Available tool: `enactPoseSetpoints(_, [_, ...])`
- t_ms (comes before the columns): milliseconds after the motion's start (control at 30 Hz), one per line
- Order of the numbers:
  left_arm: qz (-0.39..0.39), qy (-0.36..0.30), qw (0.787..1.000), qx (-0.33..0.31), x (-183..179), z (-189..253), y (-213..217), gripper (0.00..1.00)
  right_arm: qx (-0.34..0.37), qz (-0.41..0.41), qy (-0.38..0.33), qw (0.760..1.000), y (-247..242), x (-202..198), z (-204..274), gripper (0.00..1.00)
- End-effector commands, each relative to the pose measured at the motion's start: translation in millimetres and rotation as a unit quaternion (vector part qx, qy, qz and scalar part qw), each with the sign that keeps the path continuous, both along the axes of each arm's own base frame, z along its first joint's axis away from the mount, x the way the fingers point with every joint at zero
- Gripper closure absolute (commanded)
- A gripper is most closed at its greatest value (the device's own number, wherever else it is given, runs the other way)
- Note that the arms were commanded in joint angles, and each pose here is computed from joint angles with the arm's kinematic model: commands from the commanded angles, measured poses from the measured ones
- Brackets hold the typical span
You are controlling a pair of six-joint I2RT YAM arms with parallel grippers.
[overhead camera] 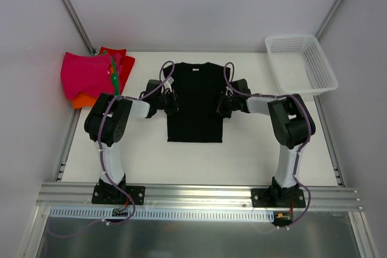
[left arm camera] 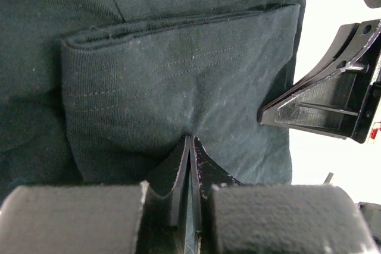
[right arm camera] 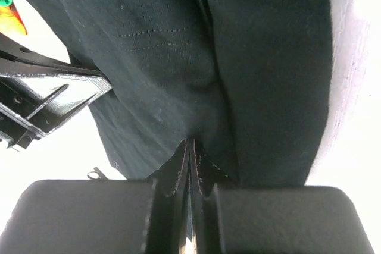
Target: Fold and stack the t-shirts
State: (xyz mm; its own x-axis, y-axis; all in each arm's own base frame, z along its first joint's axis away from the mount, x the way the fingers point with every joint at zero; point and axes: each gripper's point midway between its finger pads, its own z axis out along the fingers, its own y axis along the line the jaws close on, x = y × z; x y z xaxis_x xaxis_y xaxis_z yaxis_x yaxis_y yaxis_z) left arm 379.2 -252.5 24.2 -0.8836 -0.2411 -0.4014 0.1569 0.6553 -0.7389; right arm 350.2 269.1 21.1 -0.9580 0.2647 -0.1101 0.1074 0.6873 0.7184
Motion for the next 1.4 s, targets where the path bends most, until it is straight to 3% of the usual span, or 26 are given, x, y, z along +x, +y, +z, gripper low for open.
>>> enactPoseSetpoints(0, [0.005, 0.007, 1.000, 0.003, -11.0, 1.3, 6.9, 1.00, -0.031, -0.003, -0.009, 0.999, -4.6, -5.4, 1.2, 0.99])
enactPoseSetpoints(367, [0.028, 0.065, 0.996, 0.056, -91.0, -15.2, 18.0, 1.00, -0.110, 0.002, 0.022, 0.994, -26.9, -65.1, -16.8, 1.00])
enactPoseSetpoints(767, [0.019, 0.139, 0.985, 0.099, -193.2, -47.6, 24.2, 1.00, -0.165, 0.066, 0.055, 0.982, -32.6, -165.5, -33.2, 1.00])
enactPoseSetpoints(967, [0.037, 0.143, 0.981, 0.126, -211.5, -52.2, 37.2, 1.00, -0.185, 0.069, 0.051, 0.979, -44.0, -182.8, -31.6, 0.99])
enactPoseSetpoints(1167, [0.041, 0.105, 0.983, 0.143, -191.8, -33.1, 36.2, 1.00, -0.193, 0.077, -0.013, 0.978, -35.0, -146.9, -2.6, 0.99])
enactPoseSetpoints(1200, [0.037, 0.089, 0.985, 0.143, -187.4, -25.0, 35.2, 0.98, -0.191, 0.075, -0.025, 0.978, -32.8, -137.9, 4.1, 0.99])
enactPoseSetpoints(1267, [0.037, 0.056, 0.989, 0.132, -170.8, -3.1, 26.9, 0.81, -0.178, 0.077, -0.058, 0.979, -24.8, -113.6, 27.0, 0.99])
enactPoseSetpoints(1300, [0.033, 0.033, 0.991, 0.127, -164.0, 11.4, 24.1, 0.69, -0.173, 0.079, -0.070, 0.979, -21.6, -106.1, 35.0, 1.00])
enactPoseSetpoints(1333, [0.035, 0.017, 0.992, 0.123, -155.1, 27.4, 19.8, 0.46, -0.169, 0.075, -0.075, 0.980, -22.4, -97.9, 42.5, 0.98])
enactPoseSetpoints(1367, [0.037, 0.003, 0.992, 0.120, -150.0, 38.2, 18.4, 0.39, -0.157, 0.077, -0.094, 0.980, -17.1, -86.1, 56.8, 0.96])
